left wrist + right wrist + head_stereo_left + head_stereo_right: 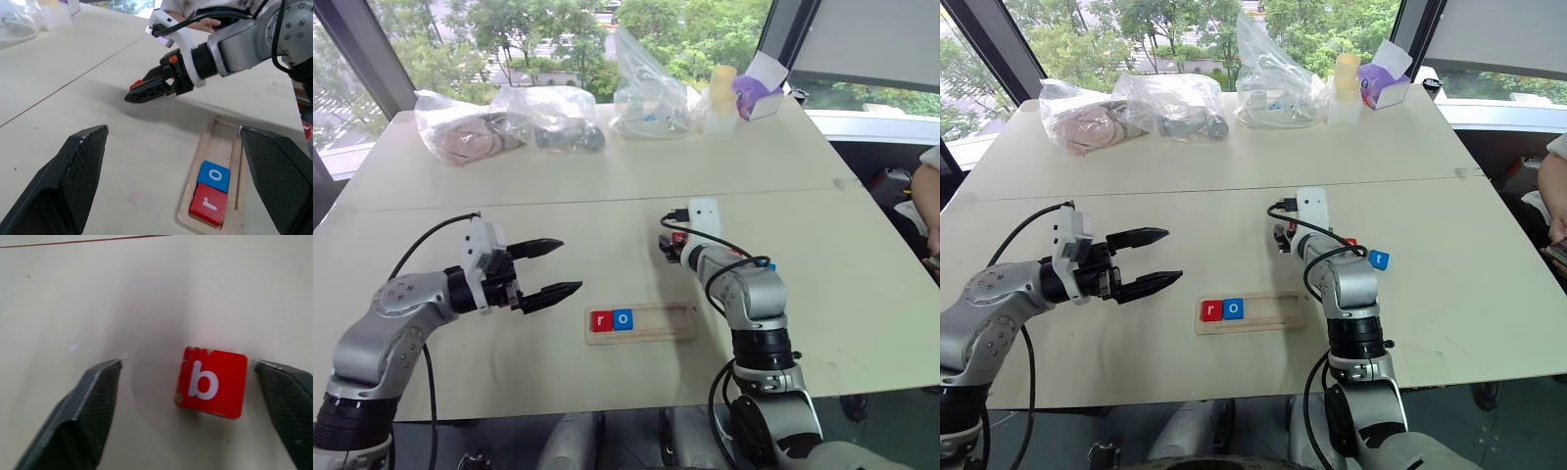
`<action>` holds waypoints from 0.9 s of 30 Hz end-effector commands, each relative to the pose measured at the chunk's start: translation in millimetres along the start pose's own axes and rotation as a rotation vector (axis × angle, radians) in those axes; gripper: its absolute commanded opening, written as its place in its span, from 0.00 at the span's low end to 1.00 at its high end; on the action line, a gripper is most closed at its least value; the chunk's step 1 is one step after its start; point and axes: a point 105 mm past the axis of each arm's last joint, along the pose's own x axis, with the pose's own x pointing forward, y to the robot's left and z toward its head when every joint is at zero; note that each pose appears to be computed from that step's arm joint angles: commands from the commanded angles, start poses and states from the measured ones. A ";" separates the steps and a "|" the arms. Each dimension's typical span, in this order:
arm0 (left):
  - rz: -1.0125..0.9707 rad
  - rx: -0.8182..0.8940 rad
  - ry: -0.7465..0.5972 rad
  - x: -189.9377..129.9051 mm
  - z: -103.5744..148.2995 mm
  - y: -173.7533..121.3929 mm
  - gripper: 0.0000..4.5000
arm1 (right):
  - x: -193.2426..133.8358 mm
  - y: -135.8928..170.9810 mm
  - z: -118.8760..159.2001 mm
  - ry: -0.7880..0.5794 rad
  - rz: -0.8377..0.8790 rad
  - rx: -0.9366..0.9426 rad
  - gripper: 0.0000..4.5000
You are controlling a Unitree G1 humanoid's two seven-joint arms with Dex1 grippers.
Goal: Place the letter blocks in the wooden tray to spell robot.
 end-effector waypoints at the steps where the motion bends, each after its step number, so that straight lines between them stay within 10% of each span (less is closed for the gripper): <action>1: -0.013 0.037 -0.023 4.2 6.9 -2.7 1.00 | 3.3 -10.0 -13.5 0.046 -0.040 -0.032 0.49; 3: -0.028 0.034 -0.020 3.0 4.6 -5.3 1.00 | 3.2 -15.6 -16.9 0.048 -0.067 -0.079 0.26; 12: -0.127 0.007 -0.003 19.6 -11.1 -28.8 1.00 | -56.7 -59.8 13.7 -0.028 -0.114 -0.176 0.26; 27: -0.222 0.020 -0.001 35.8 -22.2 -22.4 1.00 | -124.4 -59.9 -61.6 0.114 -0.104 0.014 0.26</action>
